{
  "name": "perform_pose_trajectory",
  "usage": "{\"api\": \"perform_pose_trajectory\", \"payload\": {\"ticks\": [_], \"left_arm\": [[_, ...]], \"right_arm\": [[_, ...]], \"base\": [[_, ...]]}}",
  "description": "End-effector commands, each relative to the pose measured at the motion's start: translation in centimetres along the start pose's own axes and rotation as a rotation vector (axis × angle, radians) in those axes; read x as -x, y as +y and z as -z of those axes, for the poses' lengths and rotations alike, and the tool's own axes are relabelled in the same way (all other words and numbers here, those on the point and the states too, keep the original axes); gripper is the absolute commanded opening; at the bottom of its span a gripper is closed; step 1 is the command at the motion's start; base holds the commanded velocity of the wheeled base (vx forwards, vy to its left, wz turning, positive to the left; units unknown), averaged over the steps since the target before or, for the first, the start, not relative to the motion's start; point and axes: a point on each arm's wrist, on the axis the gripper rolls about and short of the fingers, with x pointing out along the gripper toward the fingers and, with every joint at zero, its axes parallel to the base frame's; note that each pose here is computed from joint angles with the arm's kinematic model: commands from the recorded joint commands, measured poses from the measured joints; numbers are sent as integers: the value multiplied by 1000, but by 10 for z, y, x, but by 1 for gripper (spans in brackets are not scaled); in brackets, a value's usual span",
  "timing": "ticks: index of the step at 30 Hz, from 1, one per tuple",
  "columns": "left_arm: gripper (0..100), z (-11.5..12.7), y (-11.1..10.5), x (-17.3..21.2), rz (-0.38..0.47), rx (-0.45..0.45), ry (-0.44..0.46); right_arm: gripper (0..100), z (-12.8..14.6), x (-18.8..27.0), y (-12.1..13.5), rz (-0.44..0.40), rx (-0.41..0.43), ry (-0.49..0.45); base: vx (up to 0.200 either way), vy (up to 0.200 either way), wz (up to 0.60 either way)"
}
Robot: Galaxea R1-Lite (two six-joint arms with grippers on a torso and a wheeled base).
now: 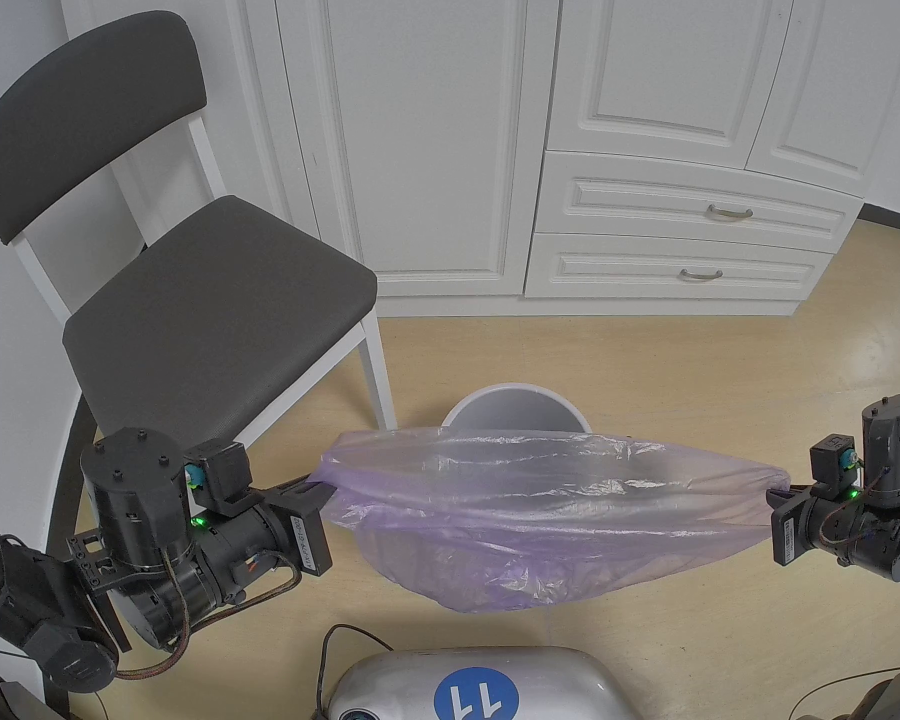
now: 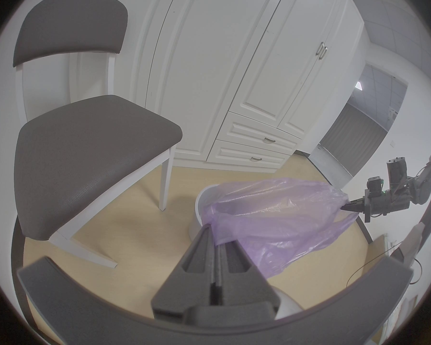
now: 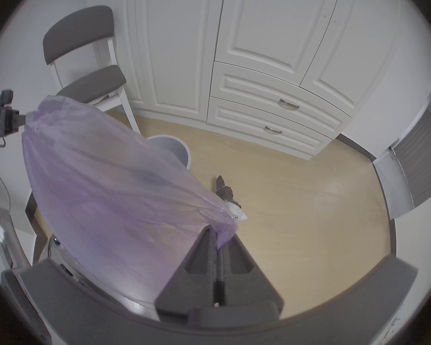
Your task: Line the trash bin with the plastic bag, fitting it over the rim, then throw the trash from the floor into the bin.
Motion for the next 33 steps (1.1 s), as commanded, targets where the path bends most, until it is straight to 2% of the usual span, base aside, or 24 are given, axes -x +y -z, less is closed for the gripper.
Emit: {"api": "perform_pose_trajectory", "payload": {"ticks": [1, 11, 18, 23, 27, 33], "left_arm": [[0, 1, 2, -1, -10, 2, 3], [0, 2, 12, -2, -5, 11, 25], [0, 1, 16, -2, -16, 13, 23], [0, -2, 12, -4, 17, -13, 11], [0, -8, 10, -24, 111, -86, -19], [0, -17, 7, -50, 297, -162, -113]], "right_arm": [[0, 3, -1, -2, 9, 10, 13], [0, 9, -4, -8, 37, 48, 49], [0, 13, 1, -10, 6, 66, 31], [0, 5, 3, -9, -28, 66, -11], [0, -13, 1, -9, -120, 83, -78], [0, -36, -8, -9, -187, 170, -146]], "base": [[0, 0, 0], [0, 0, 0], [0, 0, 0], [0, 0, 0], [0, 0, 0], [0, 0, 0]]}}
